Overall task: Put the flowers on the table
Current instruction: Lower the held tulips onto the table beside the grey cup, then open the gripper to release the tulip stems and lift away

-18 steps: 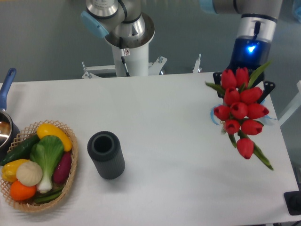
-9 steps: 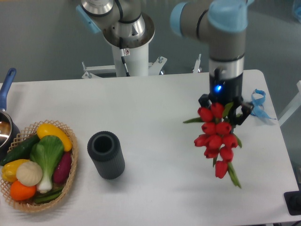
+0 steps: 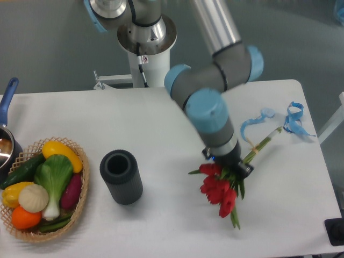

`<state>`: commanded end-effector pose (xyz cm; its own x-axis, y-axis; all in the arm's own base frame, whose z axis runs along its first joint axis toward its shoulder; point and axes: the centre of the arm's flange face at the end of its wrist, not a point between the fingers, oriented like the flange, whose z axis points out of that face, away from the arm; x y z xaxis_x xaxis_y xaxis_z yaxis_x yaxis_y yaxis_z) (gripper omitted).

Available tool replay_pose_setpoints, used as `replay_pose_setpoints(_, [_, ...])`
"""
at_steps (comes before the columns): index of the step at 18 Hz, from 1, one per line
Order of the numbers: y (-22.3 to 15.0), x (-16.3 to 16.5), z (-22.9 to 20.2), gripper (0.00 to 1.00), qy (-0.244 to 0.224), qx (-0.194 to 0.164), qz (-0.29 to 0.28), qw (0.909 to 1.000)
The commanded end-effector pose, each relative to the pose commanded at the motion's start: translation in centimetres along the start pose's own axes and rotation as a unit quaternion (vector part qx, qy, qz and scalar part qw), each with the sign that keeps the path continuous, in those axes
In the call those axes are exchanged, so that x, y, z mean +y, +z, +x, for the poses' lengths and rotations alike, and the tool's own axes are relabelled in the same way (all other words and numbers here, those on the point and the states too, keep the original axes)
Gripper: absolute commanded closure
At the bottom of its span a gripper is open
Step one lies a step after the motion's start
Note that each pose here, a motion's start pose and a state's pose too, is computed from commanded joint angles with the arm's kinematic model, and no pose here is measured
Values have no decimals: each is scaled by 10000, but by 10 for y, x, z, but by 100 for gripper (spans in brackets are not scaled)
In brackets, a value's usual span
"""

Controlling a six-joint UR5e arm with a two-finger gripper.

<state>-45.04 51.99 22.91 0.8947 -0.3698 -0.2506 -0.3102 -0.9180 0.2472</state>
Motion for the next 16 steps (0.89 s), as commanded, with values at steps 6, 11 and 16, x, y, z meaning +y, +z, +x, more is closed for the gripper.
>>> replay_pose_setpoints(6, [23, -10, 5, 62, 62, 158, -34, 9998])
replay_pose_setpoints(11, [6, -5, 3, 0, 83, 65, 70, 9999])
replay_pose_setpoints(16, [-82, 31, -9, 0, -218, -383, 579, 9973])
